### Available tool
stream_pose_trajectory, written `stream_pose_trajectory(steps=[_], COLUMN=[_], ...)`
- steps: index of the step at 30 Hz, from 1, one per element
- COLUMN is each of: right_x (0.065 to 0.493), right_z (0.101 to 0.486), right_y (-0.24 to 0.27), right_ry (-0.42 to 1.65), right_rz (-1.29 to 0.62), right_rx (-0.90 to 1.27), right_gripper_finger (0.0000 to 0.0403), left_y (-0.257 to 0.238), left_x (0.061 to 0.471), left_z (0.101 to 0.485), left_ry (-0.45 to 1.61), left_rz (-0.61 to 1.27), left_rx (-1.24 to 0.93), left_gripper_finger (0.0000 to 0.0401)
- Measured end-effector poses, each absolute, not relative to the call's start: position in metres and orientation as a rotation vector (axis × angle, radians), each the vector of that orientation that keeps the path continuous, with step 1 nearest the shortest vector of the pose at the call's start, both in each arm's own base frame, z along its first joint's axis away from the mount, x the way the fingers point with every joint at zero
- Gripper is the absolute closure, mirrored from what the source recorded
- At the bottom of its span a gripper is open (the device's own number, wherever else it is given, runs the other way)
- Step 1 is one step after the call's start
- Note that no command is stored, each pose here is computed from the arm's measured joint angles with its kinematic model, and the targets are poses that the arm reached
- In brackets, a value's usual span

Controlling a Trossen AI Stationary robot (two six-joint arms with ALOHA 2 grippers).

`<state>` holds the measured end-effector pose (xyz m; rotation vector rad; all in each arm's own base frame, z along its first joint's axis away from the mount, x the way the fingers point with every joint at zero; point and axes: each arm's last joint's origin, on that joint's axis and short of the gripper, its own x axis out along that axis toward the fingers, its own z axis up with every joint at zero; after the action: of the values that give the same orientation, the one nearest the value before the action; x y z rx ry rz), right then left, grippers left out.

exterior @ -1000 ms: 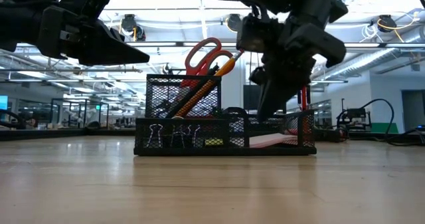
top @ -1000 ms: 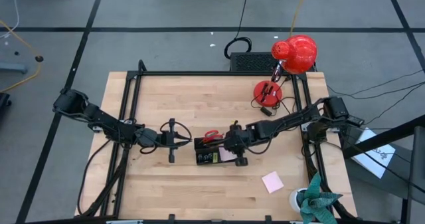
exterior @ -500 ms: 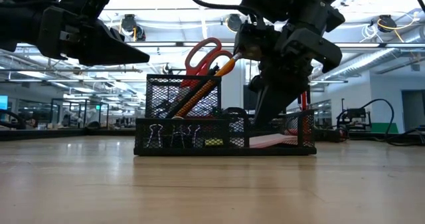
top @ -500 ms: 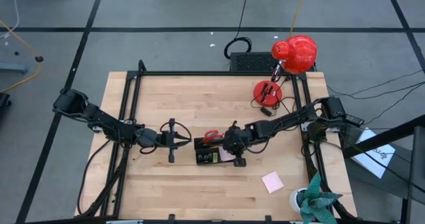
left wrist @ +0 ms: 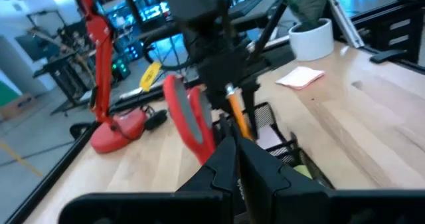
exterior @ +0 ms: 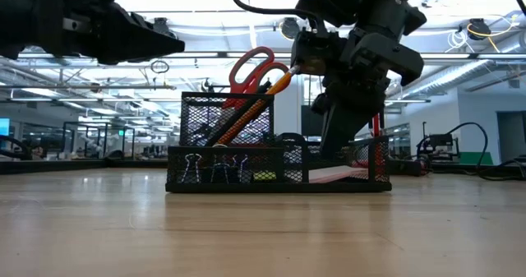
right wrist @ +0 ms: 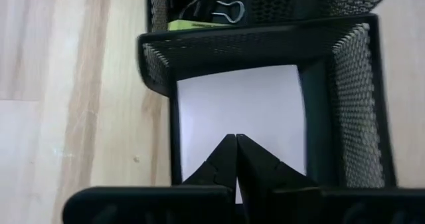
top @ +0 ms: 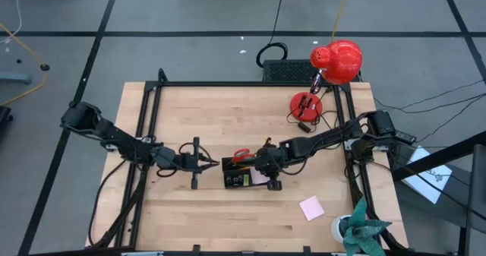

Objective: Pick and place office supplies into organizer
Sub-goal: Put the pink sticky notes into the black desk organizer

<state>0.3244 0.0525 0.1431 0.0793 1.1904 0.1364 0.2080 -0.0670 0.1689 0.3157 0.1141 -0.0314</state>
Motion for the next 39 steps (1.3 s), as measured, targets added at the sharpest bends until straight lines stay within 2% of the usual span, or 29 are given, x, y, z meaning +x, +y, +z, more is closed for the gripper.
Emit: stream_pose_trajectory(steps=[9, 21, 34, 39], right_x=[0.327, 0.322, 0.309, 0.309], right_z=[0.147, 0.168, 0.162, 0.163], right_y=[0.058, 0.073, 0.070, 0.070], right_ry=[1.122, 1.022, 1.179, 1.172], right_rz=[0.056, 0.102, 0.015, 0.021], right_rx=[-0.079, -0.085, -0.002, -0.003], right_gripper_finger=[0.0403, 0.0403, 0.0403, 0.0403], left_y=[-0.069, -0.069, -0.069, -0.069], left_x=[0.207, 0.207, 0.207, 0.207], left_z=[0.169, 0.167, 0.167, 0.167], left_ry=[0.112, 0.131, 0.130, 0.129], left_rz=[-0.044, -0.046, -0.045, -0.045], left_rx=[0.327, 0.327, 0.320, 0.320], left_gripper_finger=[0.0375, 0.0375, 0.0375, 0.0375])
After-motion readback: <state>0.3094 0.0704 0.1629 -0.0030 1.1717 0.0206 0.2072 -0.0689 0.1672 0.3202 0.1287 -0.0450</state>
